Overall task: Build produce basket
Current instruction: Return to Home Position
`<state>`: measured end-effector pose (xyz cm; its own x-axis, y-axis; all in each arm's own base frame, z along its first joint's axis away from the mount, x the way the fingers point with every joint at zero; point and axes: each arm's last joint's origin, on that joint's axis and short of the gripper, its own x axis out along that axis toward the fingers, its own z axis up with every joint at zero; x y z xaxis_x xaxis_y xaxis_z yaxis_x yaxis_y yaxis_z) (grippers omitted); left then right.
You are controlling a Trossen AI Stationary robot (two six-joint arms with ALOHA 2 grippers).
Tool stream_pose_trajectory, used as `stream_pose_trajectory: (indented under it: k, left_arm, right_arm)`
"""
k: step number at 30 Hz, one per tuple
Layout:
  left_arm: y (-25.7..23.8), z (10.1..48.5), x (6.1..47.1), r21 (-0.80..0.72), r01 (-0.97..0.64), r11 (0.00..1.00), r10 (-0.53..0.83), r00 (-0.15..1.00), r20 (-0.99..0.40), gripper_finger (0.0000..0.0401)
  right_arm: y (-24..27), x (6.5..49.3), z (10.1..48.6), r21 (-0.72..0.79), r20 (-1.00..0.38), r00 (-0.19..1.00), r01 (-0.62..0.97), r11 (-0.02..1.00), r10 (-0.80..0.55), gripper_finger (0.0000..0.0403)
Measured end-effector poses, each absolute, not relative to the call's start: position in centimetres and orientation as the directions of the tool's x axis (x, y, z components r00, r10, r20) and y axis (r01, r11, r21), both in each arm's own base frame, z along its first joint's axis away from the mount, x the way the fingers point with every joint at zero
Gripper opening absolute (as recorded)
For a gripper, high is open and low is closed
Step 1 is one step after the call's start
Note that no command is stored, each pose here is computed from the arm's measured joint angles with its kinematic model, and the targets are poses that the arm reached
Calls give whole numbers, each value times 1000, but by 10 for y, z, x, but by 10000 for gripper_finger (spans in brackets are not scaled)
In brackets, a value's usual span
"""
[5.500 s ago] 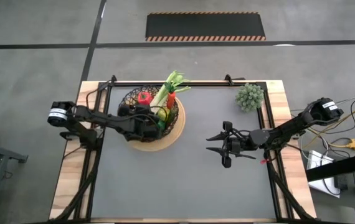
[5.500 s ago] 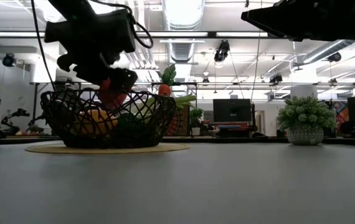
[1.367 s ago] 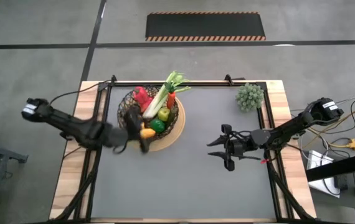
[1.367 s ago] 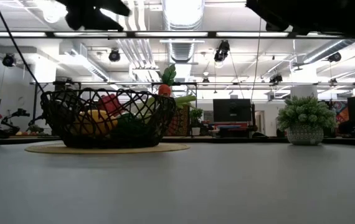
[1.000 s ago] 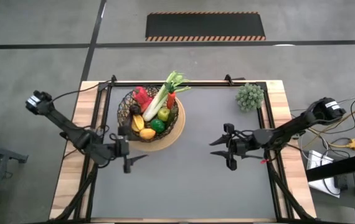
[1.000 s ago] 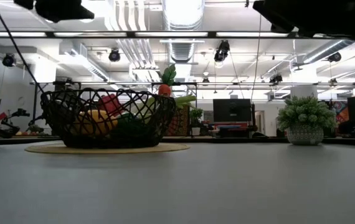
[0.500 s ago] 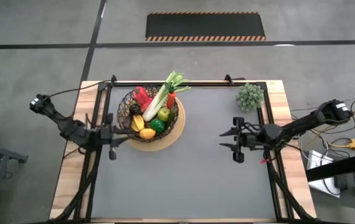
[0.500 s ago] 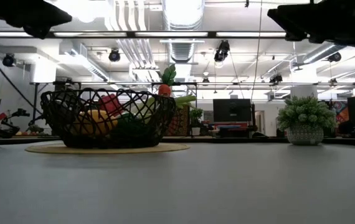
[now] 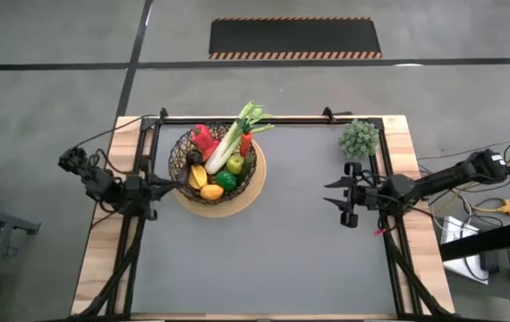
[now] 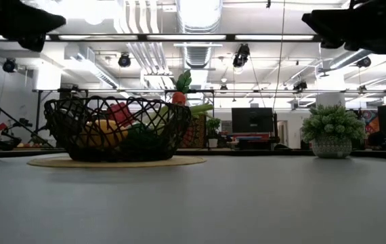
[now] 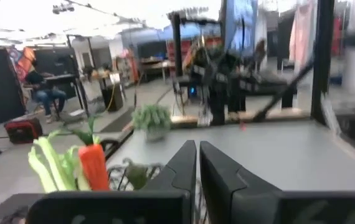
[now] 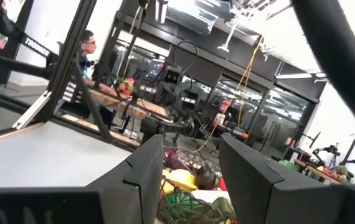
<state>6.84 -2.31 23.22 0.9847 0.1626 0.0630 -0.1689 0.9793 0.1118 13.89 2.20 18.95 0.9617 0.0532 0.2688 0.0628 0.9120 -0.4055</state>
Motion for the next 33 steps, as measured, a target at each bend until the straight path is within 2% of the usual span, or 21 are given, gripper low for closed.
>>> stream_pose_trajectory:
  k: [6, 14, 19, 24, 33]
  left_arm:
    - [-25, 231, 71, 144, -160, 976, 155, 987, 48, 3]
    - [-24, 232, 69, 133, -165, 977, 158, 986, 58, 4]
    - [-25, 231, 71, 60, -162, 985, 159, 986, 51, 4]
    - [-25, 231, 71, 70, -162, 984, 159, 986, 46, 4]
    - [-25, 231, 71, 71, -162, 984, 159, 986, 45, 4]
  right_arm:
    - [21, 135, 193, -421, 293, 954, 73, 904, 60, 144]
    - [19, 116, 214, -465, 471, 877, 159, 871, 91, 144]
    - [18, 112, 218, -475, 505, 861, 227, 850, 52, 144]
    - [14, 113, 216, -435, 487, 871, 302, 848, -61, 144]
    - [14, 114, 215, -269, 475, 877, 219, 938, -69, 144]
